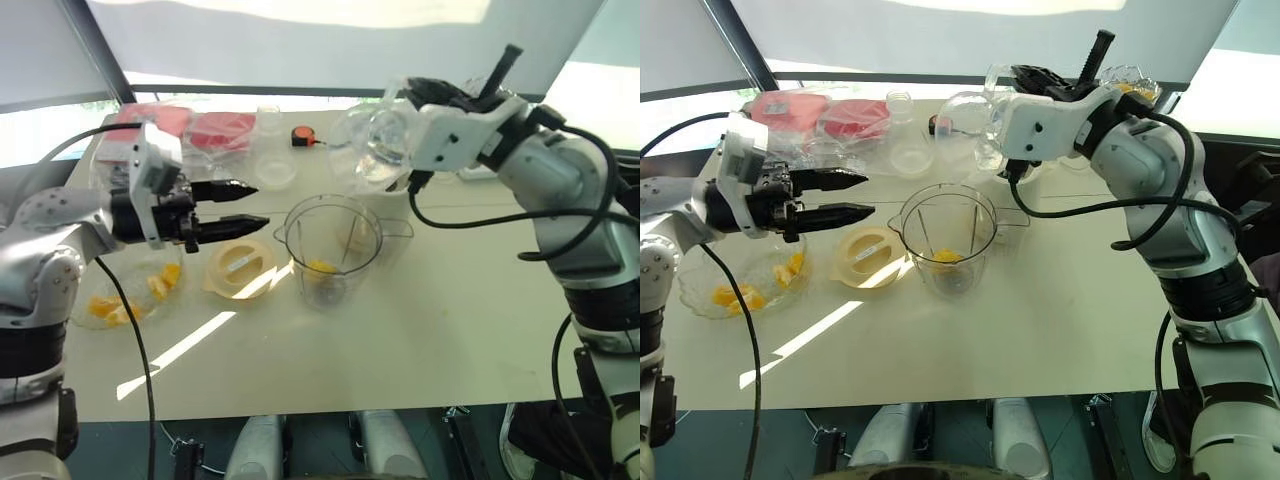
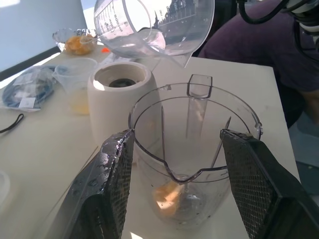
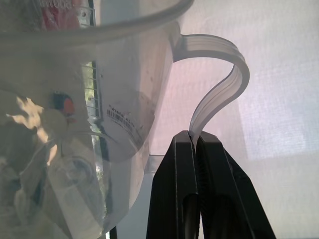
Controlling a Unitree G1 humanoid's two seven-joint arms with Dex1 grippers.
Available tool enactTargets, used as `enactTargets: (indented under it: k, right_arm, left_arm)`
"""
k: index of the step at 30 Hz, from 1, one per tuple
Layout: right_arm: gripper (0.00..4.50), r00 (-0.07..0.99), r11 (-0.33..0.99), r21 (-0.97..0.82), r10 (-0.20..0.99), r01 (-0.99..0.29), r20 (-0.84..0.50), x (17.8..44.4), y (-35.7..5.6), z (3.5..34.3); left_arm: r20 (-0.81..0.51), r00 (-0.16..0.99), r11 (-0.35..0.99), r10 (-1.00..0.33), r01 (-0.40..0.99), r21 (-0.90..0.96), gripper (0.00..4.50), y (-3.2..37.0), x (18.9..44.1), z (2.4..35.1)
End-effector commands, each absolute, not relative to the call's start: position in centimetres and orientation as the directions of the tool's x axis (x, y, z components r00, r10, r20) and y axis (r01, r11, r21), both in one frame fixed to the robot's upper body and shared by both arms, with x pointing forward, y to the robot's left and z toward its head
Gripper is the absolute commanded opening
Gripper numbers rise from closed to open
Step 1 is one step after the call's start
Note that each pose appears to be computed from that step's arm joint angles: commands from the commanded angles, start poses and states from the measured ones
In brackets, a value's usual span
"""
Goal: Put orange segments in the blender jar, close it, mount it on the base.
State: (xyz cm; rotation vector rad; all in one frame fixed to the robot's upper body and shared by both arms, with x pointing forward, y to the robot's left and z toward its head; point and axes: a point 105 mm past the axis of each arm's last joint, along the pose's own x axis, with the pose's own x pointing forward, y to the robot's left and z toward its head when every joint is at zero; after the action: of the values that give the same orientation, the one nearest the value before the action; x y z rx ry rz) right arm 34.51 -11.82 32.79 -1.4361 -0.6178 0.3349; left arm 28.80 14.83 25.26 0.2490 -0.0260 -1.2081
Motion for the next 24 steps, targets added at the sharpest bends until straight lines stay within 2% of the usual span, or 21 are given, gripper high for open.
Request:
enactTargets:
  k: [1,11,24]
  right_arm:
    - [0.03,0.772,0.097,-0.961,0.577,0.260,0.268,33.6,-11.8,35.1]
    - [0.03,0.748,0.044,-0.942,0.596,0.333,0.292,33.4,-11.6,35.5]
    - [0.03,0.660,0.036,-0.884,0.651,0.467,0.375,32.5,-10.6,37.0]
  left_arm:
    - [-0.098,0.353,0.321,-0.930,0.914,0.249,2.83,14.7,28.7,26.2]
    - [-0.094,0.353,0.322,-0.931,0.913,0.251,2.83,14.5,28.8,26.2]
    - [-0.094,0.357,0.323,-0.929,0.910,0.258,2.83,14.4,29.0,26.1]
